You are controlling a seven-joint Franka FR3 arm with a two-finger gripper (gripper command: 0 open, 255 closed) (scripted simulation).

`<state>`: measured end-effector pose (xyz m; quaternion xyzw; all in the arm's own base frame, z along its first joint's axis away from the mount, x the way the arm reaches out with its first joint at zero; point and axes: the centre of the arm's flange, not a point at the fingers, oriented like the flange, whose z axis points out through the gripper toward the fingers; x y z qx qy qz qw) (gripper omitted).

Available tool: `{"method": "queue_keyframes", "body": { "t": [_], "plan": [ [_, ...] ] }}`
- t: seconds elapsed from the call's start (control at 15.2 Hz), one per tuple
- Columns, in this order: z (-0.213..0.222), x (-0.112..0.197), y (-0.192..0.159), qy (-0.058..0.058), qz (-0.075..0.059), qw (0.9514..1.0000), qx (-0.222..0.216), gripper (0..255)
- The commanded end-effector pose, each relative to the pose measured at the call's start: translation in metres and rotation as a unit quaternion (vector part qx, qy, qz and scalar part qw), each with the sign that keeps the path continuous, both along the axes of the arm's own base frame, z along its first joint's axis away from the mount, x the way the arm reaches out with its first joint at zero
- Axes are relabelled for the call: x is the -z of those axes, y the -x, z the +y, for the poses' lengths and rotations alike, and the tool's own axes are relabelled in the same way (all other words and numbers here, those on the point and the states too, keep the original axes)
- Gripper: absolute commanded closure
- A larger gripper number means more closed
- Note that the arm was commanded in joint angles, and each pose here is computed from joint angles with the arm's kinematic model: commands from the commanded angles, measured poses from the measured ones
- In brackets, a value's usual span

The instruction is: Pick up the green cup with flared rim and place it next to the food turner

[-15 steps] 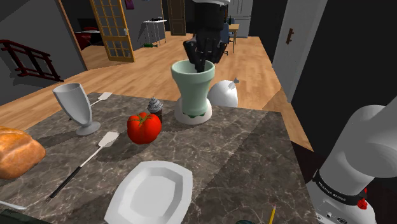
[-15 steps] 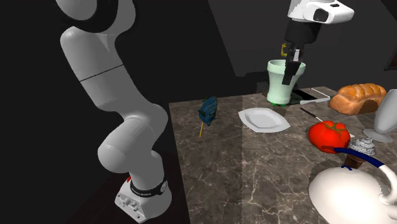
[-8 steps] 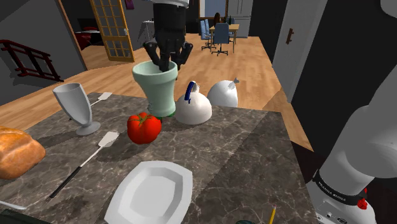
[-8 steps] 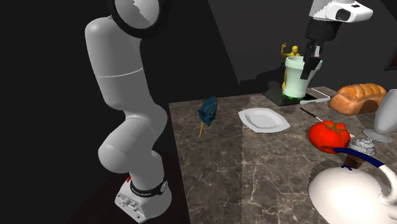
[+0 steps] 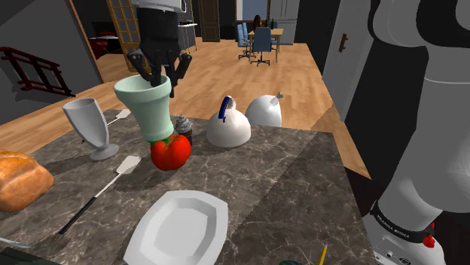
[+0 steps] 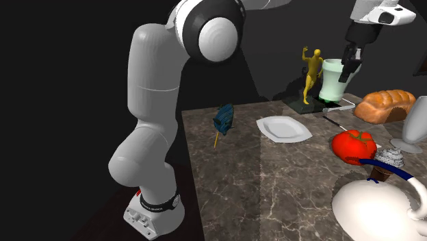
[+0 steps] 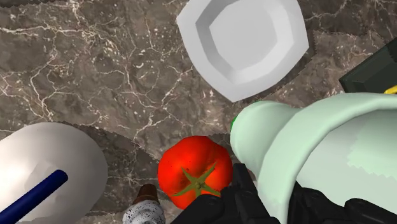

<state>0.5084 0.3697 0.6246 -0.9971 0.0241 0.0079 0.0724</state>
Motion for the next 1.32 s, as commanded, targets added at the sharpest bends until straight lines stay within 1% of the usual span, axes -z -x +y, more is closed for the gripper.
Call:
{"method": "queue_keyframes", "body": {
  "t": [0.0, 1.25],
  "plan": [
    [0.003, 0.01, -0.001, 0.0, -0.001, 1.0, 0.0, 255],
    [0.003, 0.11, -0.001, 0.0, -0.001, 1.0, 0.0, 255]
  ]
}}
